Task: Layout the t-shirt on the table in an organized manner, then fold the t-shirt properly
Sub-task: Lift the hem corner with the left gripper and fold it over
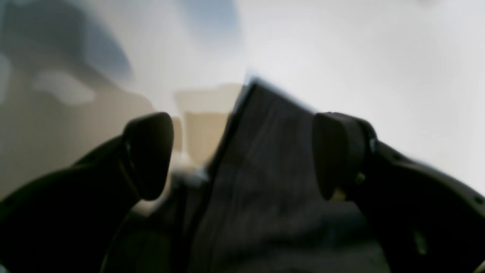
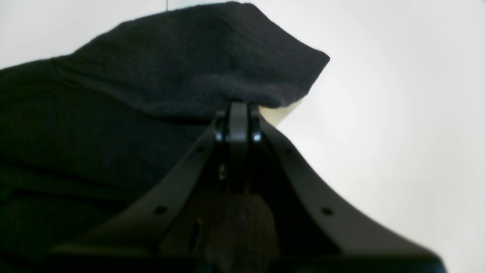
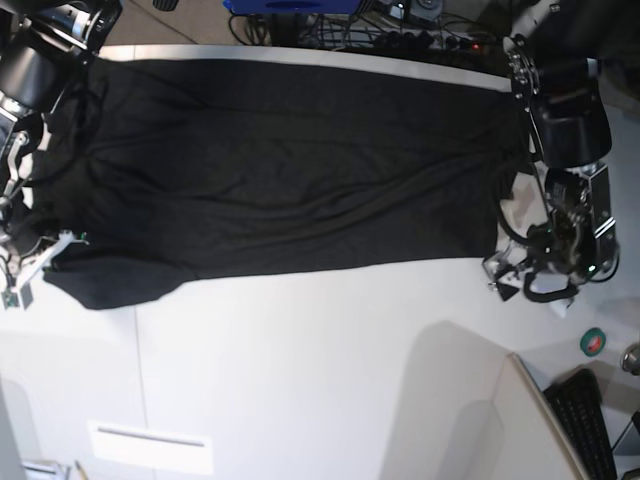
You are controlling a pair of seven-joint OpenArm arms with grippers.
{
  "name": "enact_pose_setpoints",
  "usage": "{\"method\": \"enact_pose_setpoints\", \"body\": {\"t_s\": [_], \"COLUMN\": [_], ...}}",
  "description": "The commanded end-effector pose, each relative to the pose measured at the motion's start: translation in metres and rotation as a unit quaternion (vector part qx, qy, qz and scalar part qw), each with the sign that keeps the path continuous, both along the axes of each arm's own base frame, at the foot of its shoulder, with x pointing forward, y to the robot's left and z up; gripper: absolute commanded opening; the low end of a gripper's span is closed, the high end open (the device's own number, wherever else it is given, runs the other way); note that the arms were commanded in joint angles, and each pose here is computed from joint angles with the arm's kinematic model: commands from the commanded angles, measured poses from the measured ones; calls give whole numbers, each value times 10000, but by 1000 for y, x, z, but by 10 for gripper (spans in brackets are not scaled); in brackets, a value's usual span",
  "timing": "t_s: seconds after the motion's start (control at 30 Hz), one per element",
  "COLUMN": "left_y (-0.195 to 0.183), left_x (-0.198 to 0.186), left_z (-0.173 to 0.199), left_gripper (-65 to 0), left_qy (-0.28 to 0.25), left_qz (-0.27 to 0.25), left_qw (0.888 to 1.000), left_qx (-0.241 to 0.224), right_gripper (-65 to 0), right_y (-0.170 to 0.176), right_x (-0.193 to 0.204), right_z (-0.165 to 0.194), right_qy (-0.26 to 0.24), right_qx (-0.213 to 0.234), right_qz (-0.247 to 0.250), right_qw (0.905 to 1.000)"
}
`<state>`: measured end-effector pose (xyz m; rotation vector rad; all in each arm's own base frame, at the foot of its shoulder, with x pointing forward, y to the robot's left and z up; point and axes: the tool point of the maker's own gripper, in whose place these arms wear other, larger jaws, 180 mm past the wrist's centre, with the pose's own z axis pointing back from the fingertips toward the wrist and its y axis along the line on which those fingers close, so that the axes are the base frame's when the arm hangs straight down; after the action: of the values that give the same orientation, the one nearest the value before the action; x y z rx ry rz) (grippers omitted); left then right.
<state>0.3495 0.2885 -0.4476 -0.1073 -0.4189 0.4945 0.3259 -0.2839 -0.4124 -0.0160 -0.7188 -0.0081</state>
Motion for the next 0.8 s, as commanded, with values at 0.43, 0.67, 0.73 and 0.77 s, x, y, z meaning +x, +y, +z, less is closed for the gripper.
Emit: {"method": "enact_pose_setpoints", "body": {"t_s": [0.43, 0.67, 0.73, 0.77], "left_y": [-11, -22, -24, -24], "left_x": [18, 9, 5, 3], "left_z": [-22, -32, -36, -38], "left_gripper": [-112, -323, -387, -408], "left_qy": [-56, 104, 144, 167], "left_qz": [-409, -640, -637, -635], "left_qw": [9984, 9970, 9971, 9971], "left_qx": [380, 423, 394, 391], "right_gripper": [-650, -650, -650, -650], "right_y": [-9, -10, -10, -11], "right_x": [13, 12, 12, 12], "right_z": [18, 18, 18, 18], "right_qy": [-312, -315, -315, -316], "right_qx": [-87, -85, -85, -84], "right_qz": [-44, -67, -67, -74], "right_qw": [9995, 9994, 9994, 9994]}}
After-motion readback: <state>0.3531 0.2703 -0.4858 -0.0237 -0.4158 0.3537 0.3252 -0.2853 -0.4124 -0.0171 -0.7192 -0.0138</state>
